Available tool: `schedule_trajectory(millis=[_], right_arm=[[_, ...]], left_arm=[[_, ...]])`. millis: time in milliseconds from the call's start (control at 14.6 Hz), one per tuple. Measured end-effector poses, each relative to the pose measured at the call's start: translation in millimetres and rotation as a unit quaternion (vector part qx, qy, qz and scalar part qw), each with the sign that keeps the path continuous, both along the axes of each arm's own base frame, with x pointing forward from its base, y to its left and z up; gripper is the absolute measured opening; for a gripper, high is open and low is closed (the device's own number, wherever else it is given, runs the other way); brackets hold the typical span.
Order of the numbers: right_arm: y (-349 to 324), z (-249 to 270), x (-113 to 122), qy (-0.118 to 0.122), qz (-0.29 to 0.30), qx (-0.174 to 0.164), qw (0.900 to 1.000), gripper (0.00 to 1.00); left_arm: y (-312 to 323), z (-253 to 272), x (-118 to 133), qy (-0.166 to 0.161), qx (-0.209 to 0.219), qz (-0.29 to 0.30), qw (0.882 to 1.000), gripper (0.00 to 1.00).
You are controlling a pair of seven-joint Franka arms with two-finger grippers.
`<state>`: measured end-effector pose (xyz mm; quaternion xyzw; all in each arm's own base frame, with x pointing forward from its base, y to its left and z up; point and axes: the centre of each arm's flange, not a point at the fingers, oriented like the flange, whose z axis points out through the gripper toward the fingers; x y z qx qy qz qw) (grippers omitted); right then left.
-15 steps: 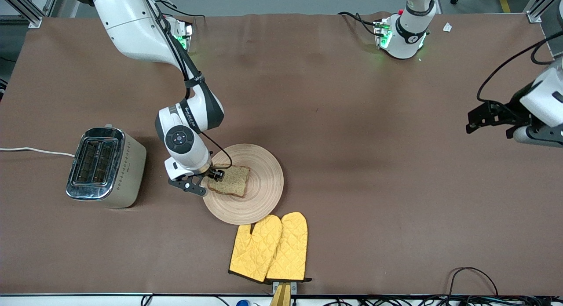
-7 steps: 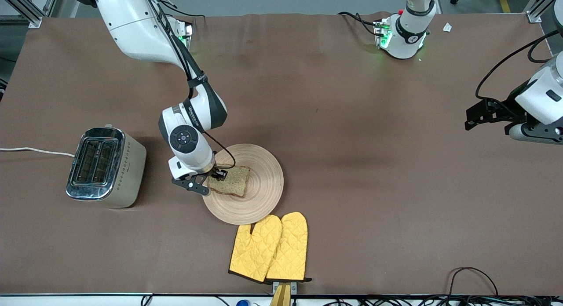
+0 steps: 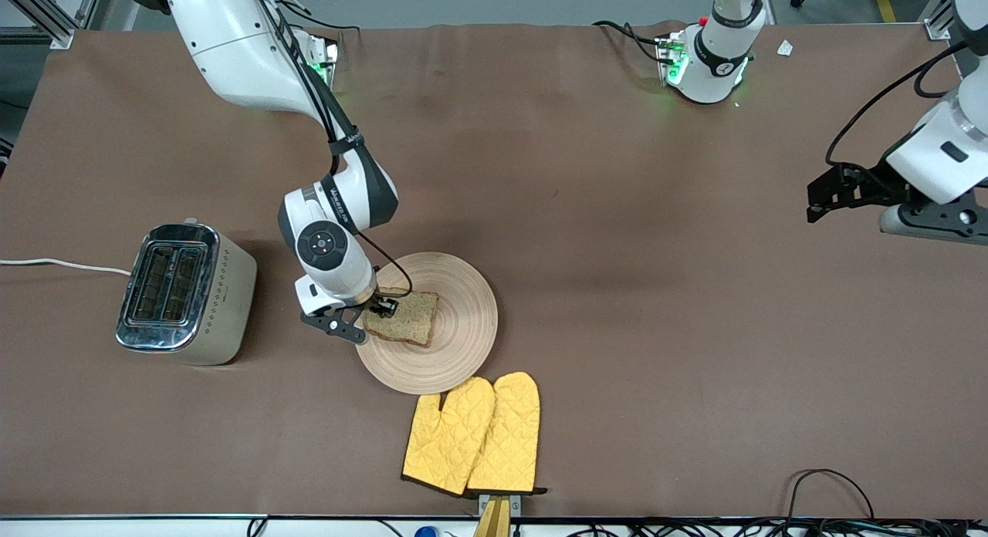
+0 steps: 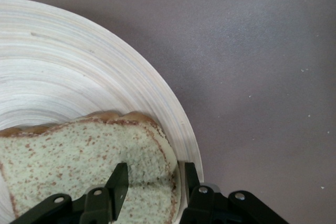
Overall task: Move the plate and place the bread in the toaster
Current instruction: 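Grasp the bread slice with the right gripper while the left gripper withdraws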
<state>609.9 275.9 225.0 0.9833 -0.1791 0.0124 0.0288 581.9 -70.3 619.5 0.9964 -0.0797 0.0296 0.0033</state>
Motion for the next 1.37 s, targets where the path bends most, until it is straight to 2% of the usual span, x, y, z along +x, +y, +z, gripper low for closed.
schedule_trajectory(millis=[411,548,616,1096,1370], right_arm=[[0.1,-0.2,0.4,-0.001,0.0,0.001,1.0,0.32],[-0.1,-0.2,0.5,0.0,-0.001,0.001,1.0,0.1],[-0.1,-0.2,0.5,0.0,-0.002,0.001,1.0,0.04],[-0.6,0.1,0.9,0.0,-0.001,0.001,1.0,0.02],[2.9,22.5,6.9,0.03,-0.002,-0.012,0.999,0.02]], left_arm=[[7.9,5.6,-2.9,-0.004,0.003,0.008,1.0,1.0],[10.9,5.1,-2.6,-0.004,0.003,0.01,1.0,1.0],[12.3,5.1,-2.5,-0.004,0.003,0.012,1.0,1.0],[17.8,5.3,-1.7,-0.005,0.006,0.016,1.0,1.0],[22.4,5.5,-1.3,-0.006,0.007,0.02,1.0,1.0]])
